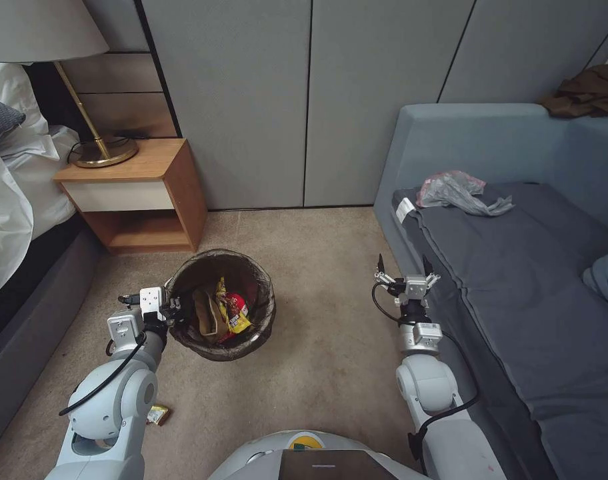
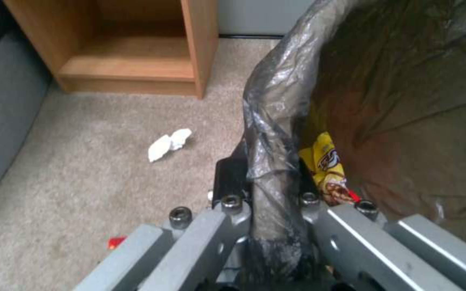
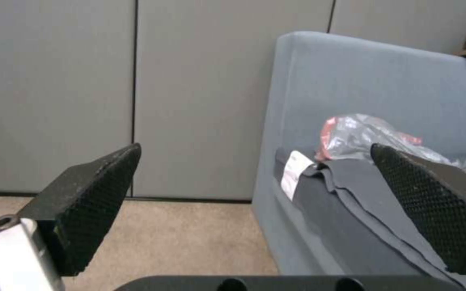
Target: Pick up the trash bin, then pick up the garbage from the floor and place it into the trash bin.
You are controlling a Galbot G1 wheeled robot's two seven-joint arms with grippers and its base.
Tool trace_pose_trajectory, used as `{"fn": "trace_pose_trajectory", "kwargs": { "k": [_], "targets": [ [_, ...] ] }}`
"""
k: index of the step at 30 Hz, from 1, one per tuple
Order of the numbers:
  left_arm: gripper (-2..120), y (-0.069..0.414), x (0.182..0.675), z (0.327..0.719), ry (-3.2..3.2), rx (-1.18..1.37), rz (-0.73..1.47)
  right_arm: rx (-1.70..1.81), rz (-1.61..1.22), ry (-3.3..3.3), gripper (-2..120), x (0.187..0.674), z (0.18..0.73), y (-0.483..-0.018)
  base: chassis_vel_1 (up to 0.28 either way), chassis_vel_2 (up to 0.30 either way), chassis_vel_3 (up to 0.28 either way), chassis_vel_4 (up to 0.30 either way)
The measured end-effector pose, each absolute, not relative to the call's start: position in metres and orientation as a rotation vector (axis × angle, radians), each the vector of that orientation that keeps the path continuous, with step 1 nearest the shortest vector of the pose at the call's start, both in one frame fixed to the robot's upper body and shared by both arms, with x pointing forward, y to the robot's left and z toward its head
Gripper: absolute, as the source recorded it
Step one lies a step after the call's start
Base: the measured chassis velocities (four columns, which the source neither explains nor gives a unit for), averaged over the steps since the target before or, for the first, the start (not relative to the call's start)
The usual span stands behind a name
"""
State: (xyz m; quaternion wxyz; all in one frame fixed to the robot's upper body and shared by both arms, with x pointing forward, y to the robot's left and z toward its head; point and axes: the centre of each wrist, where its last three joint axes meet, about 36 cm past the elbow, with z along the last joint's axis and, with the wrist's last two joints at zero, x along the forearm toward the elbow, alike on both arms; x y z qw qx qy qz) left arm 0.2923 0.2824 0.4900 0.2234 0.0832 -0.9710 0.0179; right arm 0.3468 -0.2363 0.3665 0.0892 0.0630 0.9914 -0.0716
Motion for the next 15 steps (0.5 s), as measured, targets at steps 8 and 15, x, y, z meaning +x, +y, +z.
{"fn": "trace_pose_trajectory", "kwargs": {
  "k": [8,15],
  "targets": [
    [0,0.2834,0.2932,0.4888,-2.682,0.229,0.050,0.190,-0.211,2.955,100,0.3467,0.3646,-0.2358,-0.085,0.074,0.076,-0.074],
    [0,0.2838,0.2939,0.4873,-2.681,0.232,0.050,0.191,-0.212,2.958,100,0.3470,0.3631,-0.2359,-0.070,0.077,0.074,-0.083]
  ]
}}
